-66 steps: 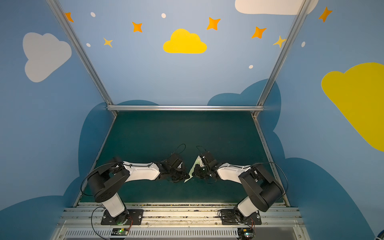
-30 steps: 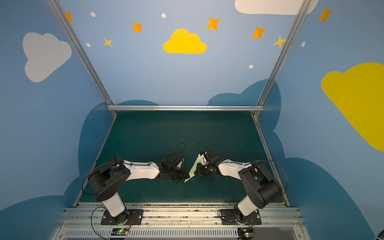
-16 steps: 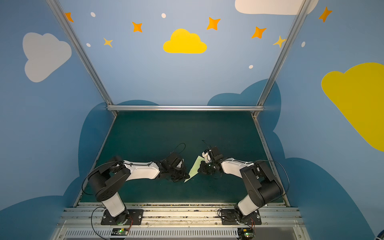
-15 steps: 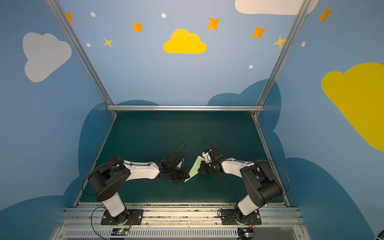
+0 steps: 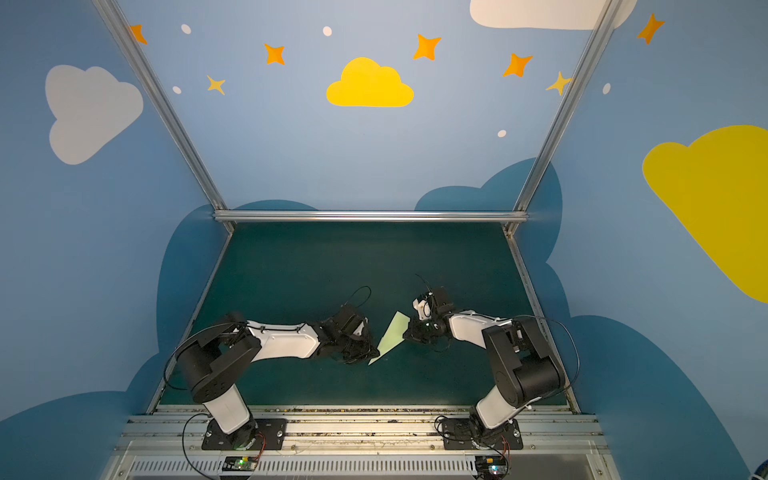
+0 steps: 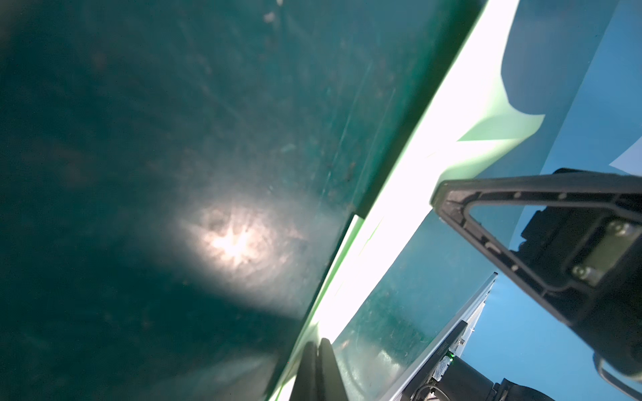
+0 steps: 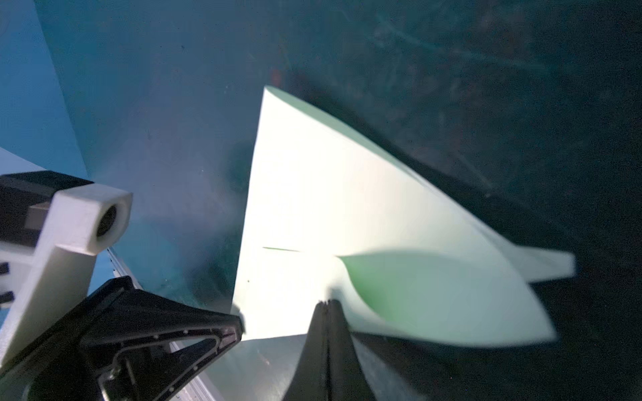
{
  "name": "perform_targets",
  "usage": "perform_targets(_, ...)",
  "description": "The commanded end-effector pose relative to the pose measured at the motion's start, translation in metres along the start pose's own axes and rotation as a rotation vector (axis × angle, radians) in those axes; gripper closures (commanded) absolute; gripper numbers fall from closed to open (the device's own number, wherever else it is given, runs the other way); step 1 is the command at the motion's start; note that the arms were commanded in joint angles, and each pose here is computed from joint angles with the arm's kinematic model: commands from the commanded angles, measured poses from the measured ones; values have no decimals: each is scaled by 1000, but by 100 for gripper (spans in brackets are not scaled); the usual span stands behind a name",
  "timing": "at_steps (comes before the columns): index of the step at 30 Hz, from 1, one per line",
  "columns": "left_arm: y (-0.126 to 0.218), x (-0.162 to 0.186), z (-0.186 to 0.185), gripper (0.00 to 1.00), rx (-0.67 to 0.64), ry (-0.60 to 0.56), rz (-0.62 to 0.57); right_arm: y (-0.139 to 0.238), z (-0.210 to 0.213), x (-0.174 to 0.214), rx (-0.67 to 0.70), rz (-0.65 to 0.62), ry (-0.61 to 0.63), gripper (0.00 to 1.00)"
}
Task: Fold a paper plane with a square sheet of paper (fold left side to right side)
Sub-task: 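Open the right gripper and lift it away from the paper's nose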
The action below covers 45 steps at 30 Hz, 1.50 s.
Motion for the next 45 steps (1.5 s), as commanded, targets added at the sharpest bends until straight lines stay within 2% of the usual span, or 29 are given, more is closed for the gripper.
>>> perform_targets(1,-9,12,41,97,-142,29,37,-1,-41,9,158,33,-66,100)
perform_targets(23,-7,12,37,97,-130,16,39,21,-64,-32,213,-13,-253,100)
perform_targets(29,-8,12,36,97,-134,-3,47,43,-60,-42,240,-83,-276,99)
perform_targets(35,-9,12,35,97,-153,-48,71,67,-30,-47,145,-162,-224,86)
perform_targets(39,-8,13,35,97,-171,-68,84,76,-7,-43,76,-188,-157,81)
perform_targets(45,0,11,37,97,-217,-121,82,75,17,-23,70,-190,10,86)
Point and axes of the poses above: each gripper's point midway between its finger pads, its own y axis back along the fingers, its own z axis along the line the jaws close on, x = y × z, the point moved 2 cm from there along y, back along the fingers
